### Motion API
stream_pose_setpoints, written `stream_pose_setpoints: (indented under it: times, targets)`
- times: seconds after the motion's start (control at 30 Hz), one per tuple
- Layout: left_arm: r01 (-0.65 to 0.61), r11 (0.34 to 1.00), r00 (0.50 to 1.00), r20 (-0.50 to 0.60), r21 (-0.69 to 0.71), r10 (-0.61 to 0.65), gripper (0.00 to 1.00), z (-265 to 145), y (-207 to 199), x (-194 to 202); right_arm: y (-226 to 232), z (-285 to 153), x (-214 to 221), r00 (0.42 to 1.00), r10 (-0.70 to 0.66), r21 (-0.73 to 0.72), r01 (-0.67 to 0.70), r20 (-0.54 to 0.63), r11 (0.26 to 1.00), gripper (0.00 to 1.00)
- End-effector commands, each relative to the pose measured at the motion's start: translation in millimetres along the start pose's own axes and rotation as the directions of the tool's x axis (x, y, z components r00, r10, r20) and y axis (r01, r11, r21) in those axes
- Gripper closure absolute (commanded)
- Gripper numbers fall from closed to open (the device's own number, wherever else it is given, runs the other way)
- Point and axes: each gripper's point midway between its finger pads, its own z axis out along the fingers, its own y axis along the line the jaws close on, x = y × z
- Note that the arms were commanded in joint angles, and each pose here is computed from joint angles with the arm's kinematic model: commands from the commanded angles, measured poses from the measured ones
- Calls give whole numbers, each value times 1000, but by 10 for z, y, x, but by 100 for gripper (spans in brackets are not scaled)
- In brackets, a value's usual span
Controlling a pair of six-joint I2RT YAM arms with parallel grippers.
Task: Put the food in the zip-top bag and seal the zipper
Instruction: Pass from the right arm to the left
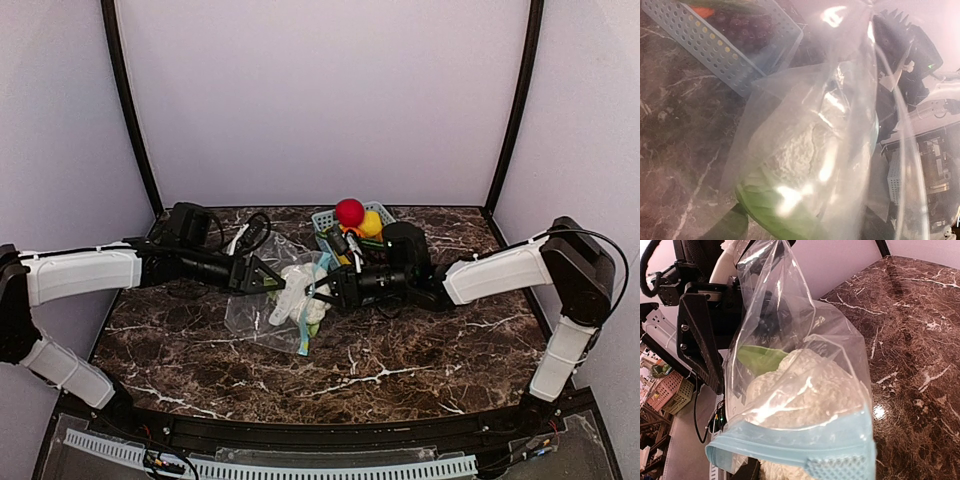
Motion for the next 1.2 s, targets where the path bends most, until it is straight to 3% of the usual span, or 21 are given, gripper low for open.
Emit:
stream_pose_setpoints:
  times: [0.0, 0.23, 0.57, 0.87, 1.17]
  targets:
    - [-24, 998, 1000, 8, 65, 23, 30, 38, -146, -29, 271, -15, -310, 995, -65, -65, 70, 71, 995, 100]
    - [-26, 996, 1000, 11, 80, 25, 31, 116, -171, -55, 436, -31, -382, 994, -68, -124, 78, 88, 989, 100]
    - [-35, 999, 999, -13, -12, 35, 30, 146, -42, -32, 719, -177, -502, 989, -86, -209, 111, 123, 972, 100]
    - [-81, 983, 996, -24, 168, 86, 26, 254, -482, -14, 679, -123, -519, 989, -84, -182, 105, 119, 978, 100]
    - [-74, 962, 997, -13, 263, 81, 25, 327, -674, -5, 759, -89, -607, 986, -91, -200, 118, 137, 973, 100]
